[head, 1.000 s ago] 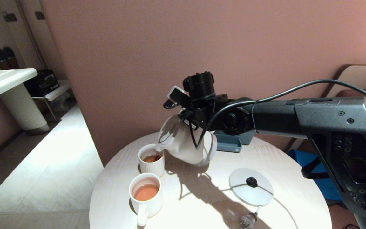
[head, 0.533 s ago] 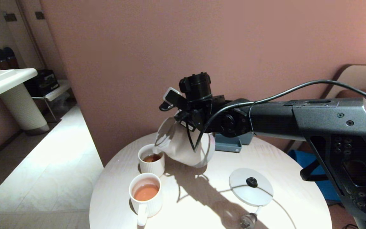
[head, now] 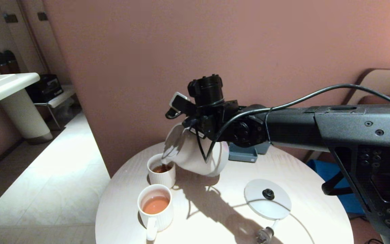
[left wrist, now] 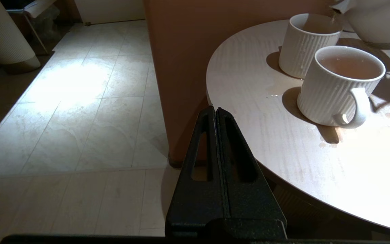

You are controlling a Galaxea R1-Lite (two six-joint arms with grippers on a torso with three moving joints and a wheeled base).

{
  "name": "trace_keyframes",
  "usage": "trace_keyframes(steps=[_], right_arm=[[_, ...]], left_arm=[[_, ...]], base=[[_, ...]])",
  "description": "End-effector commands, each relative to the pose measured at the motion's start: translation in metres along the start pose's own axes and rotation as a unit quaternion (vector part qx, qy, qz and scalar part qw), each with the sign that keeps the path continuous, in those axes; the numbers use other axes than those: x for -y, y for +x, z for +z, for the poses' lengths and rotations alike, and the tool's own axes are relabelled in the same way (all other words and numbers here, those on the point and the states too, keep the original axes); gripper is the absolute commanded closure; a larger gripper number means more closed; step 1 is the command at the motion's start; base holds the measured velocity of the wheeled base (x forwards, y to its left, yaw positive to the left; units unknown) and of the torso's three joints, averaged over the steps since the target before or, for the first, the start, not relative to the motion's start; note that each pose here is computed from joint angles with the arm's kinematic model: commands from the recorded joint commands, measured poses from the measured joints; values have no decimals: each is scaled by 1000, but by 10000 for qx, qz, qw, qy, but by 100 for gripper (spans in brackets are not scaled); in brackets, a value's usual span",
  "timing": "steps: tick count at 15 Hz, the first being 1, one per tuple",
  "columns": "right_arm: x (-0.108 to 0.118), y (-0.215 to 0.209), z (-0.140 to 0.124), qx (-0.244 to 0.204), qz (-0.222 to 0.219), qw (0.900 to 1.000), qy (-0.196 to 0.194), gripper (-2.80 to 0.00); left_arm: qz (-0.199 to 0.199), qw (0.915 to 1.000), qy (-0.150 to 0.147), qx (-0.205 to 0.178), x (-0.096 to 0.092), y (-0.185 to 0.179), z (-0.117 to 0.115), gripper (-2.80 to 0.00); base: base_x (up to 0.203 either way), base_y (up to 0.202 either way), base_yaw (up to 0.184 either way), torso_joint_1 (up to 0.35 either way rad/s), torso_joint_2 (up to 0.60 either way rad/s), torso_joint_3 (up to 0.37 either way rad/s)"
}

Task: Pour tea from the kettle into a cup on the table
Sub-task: Pour water into the cup

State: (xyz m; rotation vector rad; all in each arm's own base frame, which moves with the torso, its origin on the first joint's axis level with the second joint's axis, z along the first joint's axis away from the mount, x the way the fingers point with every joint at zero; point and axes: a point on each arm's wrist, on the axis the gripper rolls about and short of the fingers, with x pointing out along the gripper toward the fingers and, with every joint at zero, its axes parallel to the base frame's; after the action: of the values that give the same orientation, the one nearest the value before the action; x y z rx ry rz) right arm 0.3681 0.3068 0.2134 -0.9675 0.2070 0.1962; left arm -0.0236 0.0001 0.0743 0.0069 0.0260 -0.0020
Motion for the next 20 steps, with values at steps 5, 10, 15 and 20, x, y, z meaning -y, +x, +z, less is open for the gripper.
trace_keyframes(steps=[5,10,15,20], right_arm=[[3,-3,2,14,-47,9998,-183,0],[5,-4,2,-22,-99,9997,-231,0],[6,-4,3,11,-155,9995,-265,0],[9,-6,4,1,-200,9991,-366,0]], left_arm=[[2,10000,4,-8,0,0,0,0],[2,10000,4,-8,0,0,0,0],[2,10000,4,-8,0,0,0,0],[2,10000,4,-8,0,0,0,0]], base=[[0,0,0,0,0,0],[0,0,0,0,0,0],[0,0,0,0,0,0],[0,0,0,0,0,0]])
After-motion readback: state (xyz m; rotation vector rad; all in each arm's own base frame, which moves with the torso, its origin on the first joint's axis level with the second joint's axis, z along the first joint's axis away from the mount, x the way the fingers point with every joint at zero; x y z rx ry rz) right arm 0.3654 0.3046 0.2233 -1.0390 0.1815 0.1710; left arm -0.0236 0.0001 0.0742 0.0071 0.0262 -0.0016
